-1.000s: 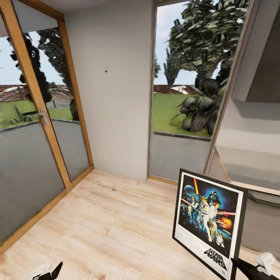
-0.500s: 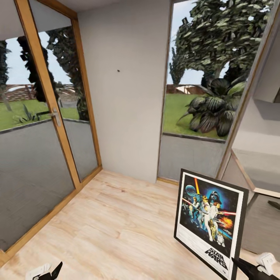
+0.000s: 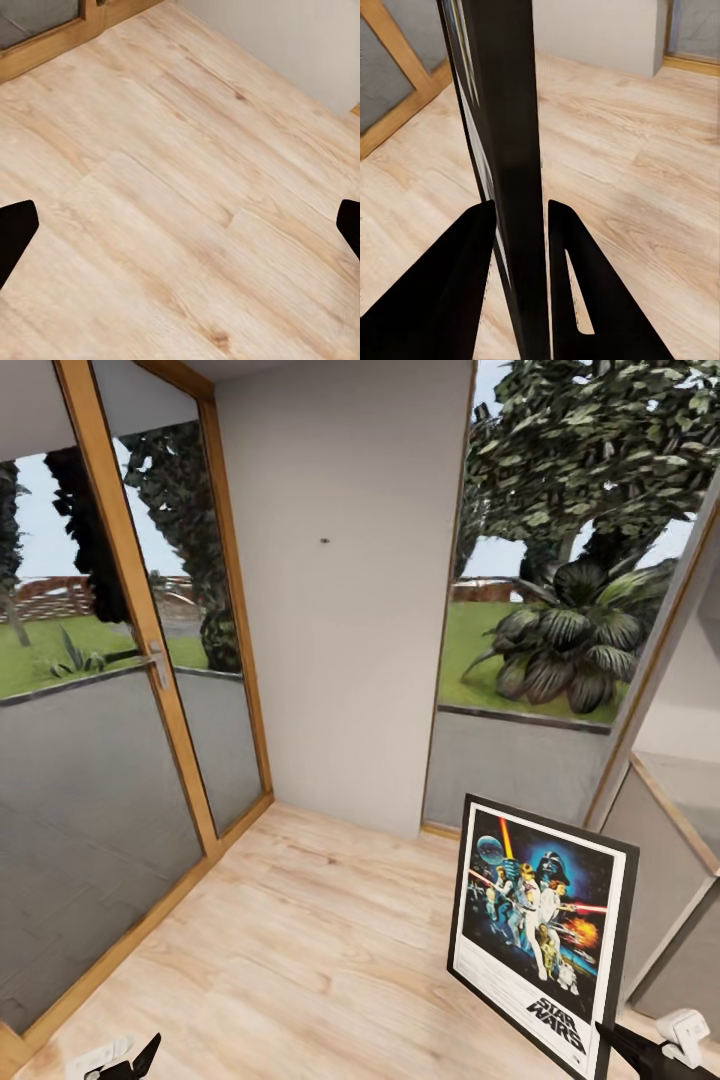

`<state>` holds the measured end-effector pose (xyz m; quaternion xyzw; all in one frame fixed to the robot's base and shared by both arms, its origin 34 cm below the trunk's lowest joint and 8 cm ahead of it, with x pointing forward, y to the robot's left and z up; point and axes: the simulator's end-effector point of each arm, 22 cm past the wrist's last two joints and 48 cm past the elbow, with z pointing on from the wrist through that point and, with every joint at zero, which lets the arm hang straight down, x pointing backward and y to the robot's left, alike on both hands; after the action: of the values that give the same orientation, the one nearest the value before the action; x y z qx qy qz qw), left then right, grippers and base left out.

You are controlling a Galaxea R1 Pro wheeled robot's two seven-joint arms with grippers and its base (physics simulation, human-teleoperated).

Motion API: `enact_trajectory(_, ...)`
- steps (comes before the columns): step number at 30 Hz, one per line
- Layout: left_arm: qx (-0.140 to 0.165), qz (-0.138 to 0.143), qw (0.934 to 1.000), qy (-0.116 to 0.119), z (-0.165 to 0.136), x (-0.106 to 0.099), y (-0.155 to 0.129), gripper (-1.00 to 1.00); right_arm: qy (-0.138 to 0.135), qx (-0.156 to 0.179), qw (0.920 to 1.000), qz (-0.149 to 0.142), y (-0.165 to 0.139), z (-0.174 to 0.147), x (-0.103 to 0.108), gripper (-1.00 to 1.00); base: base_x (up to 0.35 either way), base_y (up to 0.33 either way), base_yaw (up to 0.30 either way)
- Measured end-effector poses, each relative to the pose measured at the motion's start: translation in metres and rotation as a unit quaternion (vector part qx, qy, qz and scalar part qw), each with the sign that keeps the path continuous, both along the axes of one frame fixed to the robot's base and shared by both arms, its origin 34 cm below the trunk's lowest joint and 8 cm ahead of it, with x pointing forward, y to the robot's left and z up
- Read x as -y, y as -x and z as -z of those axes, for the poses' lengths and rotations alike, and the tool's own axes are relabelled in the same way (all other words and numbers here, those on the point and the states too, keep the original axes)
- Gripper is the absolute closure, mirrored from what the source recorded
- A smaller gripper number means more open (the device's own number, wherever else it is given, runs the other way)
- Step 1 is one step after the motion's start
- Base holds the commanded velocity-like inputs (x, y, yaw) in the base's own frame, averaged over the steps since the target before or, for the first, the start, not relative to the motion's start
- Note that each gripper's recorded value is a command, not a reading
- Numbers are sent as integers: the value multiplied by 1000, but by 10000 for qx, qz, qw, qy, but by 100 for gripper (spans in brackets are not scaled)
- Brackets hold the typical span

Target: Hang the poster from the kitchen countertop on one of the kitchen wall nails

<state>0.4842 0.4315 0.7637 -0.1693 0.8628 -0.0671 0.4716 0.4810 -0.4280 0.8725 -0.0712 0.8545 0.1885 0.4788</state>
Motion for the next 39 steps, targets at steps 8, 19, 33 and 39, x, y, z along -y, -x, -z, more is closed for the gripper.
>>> enact_trajectory(8, 2, -3, 10000, 1, 0, 0, 0, -100, 1, -3, 10000, -4, 0, 0, 0, 100, 142, 330, 0)
enact_trajectory(19, 3, 2, 10000, 6, 0, 0, 0, -100, -3, -1, 10000, -1, 0, 0, 0, 100, 138, 332, 0)
enact_trajectory(33, 0, 3, 10000, 9, 0, 0, 0, -100, -2, -1, 10000, -1, 0, 0, 0, 100, 137, 333, 0)
enact_trajectory(39, 1, 8, 10000, 12, 0, 1, 0, -100, -1, -3, 10000, -2, 0, 0, 0, 100, 137, 333, -6)
